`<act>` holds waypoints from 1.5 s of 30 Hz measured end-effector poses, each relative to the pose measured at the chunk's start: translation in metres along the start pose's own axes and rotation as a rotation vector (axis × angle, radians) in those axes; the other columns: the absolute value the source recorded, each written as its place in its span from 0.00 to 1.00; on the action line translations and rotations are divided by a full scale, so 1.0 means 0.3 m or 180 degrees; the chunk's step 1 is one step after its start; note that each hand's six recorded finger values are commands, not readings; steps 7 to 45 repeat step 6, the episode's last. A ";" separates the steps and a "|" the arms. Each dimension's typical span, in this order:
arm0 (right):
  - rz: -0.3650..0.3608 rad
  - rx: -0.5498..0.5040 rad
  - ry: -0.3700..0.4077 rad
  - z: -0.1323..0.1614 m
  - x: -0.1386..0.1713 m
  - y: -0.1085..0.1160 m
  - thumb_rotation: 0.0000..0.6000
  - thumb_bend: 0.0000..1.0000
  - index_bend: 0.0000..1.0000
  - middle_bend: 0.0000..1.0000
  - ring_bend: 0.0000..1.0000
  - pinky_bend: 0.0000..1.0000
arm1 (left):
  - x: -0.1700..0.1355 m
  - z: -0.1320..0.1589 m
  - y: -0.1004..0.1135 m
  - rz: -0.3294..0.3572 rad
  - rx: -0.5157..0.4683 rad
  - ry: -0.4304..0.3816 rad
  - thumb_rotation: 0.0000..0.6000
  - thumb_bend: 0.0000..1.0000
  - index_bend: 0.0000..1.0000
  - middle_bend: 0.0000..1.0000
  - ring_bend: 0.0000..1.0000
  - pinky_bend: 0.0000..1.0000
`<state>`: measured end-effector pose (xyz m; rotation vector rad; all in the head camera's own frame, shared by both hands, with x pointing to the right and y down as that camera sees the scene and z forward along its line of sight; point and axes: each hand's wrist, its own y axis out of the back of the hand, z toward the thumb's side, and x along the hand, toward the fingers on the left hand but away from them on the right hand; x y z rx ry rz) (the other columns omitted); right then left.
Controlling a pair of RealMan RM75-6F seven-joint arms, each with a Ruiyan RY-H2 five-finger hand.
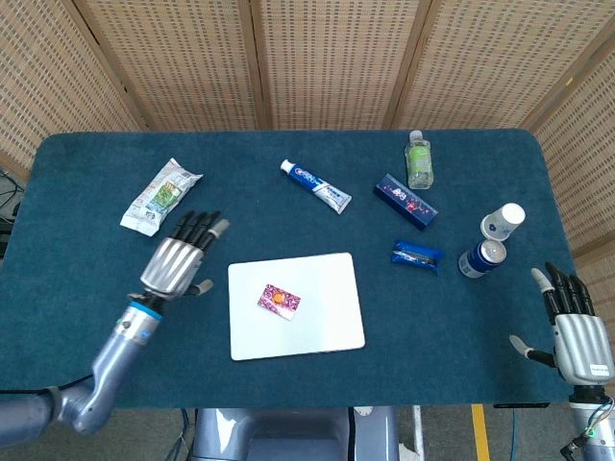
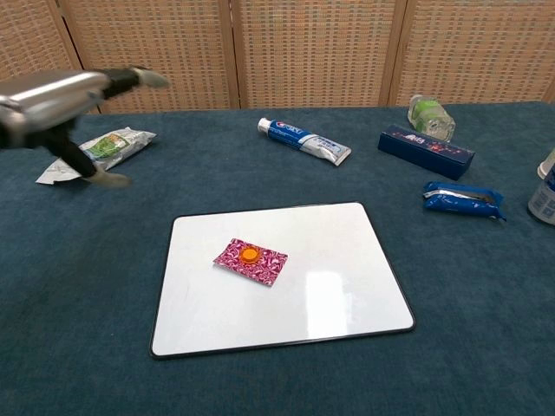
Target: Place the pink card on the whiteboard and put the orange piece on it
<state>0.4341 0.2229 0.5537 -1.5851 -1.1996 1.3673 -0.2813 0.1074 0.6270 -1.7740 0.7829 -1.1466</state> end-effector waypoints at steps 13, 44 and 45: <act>-0.0072 0.0052 0.0009 0.007 0.008 0.008 1.00 0.00 0.00 0.00 0.00 0.00 | -0.250 -0.279 0.053 0.0220 -0.0186 0.0580 1.00 0.00 0.00 0.00 0.00 0.00; -0.0072 0.0052 0.0009 0.007 0.008 0.008 1.00 0.00 0.00 0.00 0.00 0.00 | -0.250 -0.279 0.053 0.0220 -0.0186 0.0580 1.00 0.00 0.00 0.00 0.00 0.00; -0.0072 0.0052 0.0009 0.007 0.008 0.008 1.00 0.00 0.00 0.00 0.00 0.00 | -0.250 -0.279 0.053 0.0220 -0.0186 0.0580 1.00 0.00 0.00 0.00 0.00 0.00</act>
